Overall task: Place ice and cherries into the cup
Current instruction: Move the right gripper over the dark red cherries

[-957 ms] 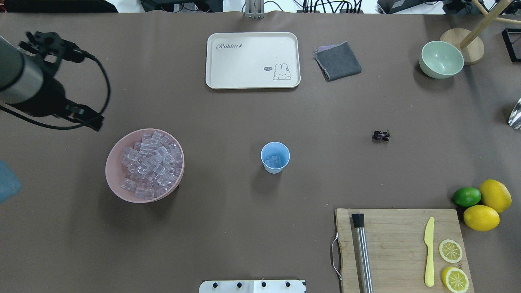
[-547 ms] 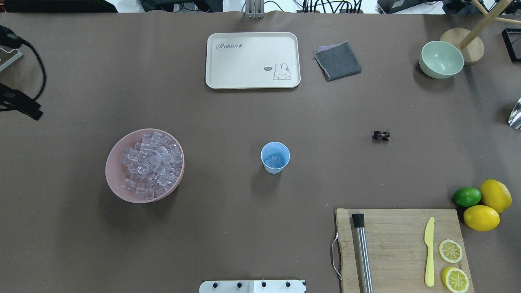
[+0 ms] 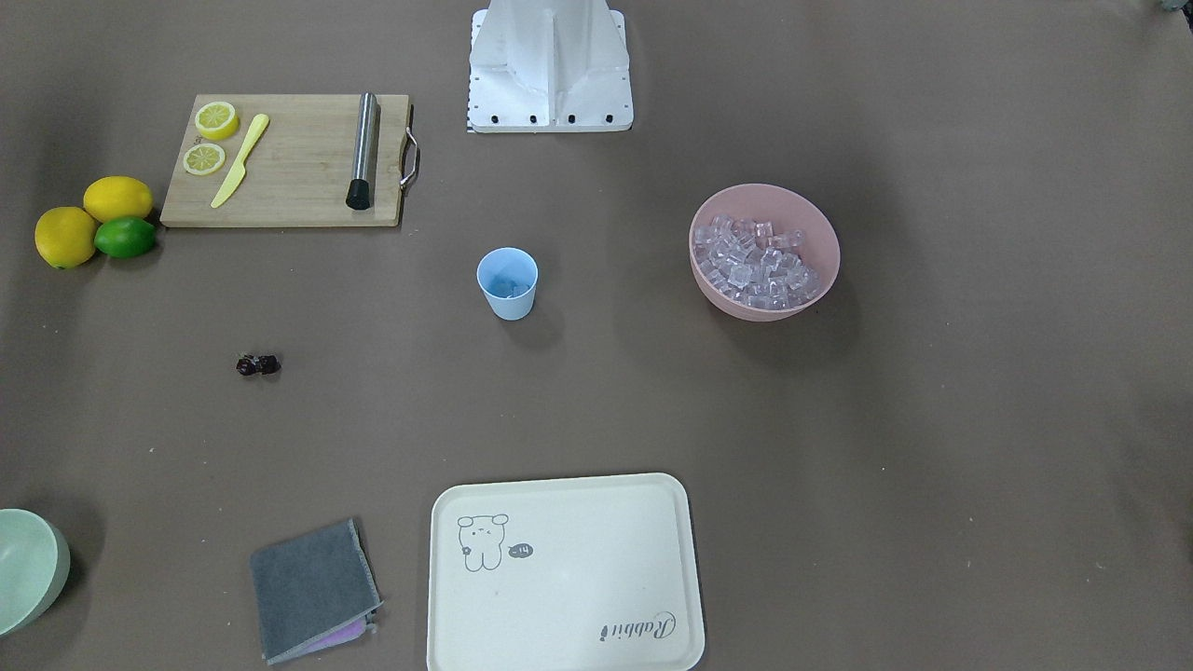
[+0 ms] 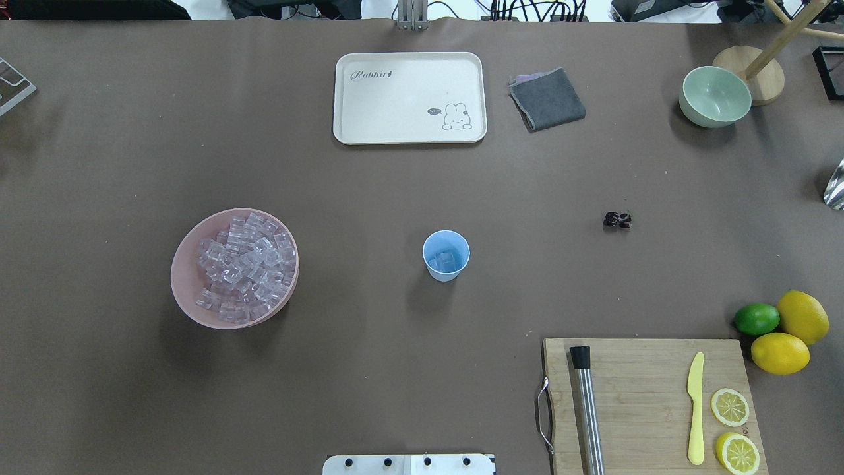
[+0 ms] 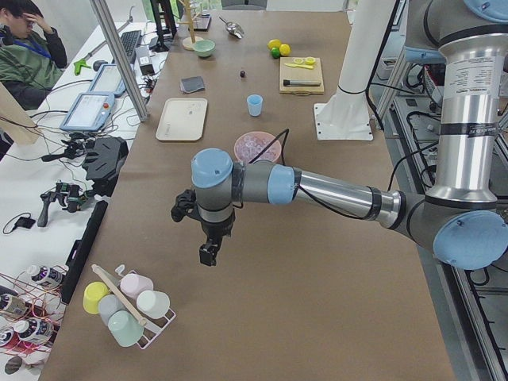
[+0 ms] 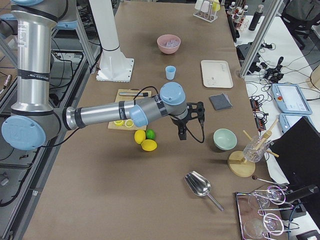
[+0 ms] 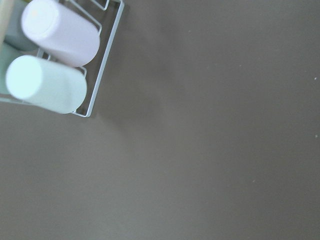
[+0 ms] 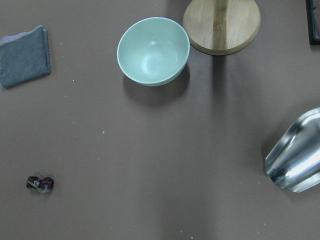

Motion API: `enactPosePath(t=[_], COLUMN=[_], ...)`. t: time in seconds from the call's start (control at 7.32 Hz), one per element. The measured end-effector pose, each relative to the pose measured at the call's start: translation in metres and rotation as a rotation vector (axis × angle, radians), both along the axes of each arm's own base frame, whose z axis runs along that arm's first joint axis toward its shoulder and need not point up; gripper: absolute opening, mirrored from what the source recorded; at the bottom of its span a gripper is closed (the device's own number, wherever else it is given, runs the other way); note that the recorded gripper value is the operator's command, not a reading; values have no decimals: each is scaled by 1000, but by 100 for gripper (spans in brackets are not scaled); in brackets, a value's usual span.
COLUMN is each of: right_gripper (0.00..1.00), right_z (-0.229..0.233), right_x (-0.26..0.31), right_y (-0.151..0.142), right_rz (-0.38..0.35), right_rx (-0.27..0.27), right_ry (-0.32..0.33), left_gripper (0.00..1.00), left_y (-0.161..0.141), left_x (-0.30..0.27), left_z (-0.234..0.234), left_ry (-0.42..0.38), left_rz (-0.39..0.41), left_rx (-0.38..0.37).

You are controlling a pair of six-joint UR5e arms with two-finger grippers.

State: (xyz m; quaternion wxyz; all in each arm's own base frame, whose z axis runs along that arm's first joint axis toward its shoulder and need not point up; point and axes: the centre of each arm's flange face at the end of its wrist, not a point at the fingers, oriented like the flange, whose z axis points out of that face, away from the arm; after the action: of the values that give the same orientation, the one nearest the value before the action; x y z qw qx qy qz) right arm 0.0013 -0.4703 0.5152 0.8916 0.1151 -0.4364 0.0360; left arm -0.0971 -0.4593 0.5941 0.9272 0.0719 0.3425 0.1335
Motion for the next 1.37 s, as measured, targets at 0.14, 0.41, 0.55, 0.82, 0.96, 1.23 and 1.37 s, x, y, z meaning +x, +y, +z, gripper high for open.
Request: enactPosePath(t=[0.14,0.41,0.55,0.82,0.96,1.23,1.37], right_gripper=[100,100,100,100,100,96,85], right_z=[-10,-34,-46,-72,-80,-78,-72], right_x=[-40,-130,-171,-254,-289,-332,-345], right_y=[-12,-23,-24,-19,-12,-8,-6], right_rz=[-3,-23,-37,-29,-36,-57,-61], right_rx=[-19,-42,-32,-25,-17,-10,-3], right_ry=[42,88,107,136,147,173,196], left_gripper=[98,98,98,98,98,98,98], left_y=[21,37,38,38,38,38,38], left_x=[-5,-5,-5,-5,-5,-5,-5], left_z=[23,44,47,47,47,48,49], left_ry=[29,52,54,55,55,55,55], left_rz=[-5,-10,-10,-11,-12,-11,-11], left_rx=[-23,2,11,18,20,21,20])
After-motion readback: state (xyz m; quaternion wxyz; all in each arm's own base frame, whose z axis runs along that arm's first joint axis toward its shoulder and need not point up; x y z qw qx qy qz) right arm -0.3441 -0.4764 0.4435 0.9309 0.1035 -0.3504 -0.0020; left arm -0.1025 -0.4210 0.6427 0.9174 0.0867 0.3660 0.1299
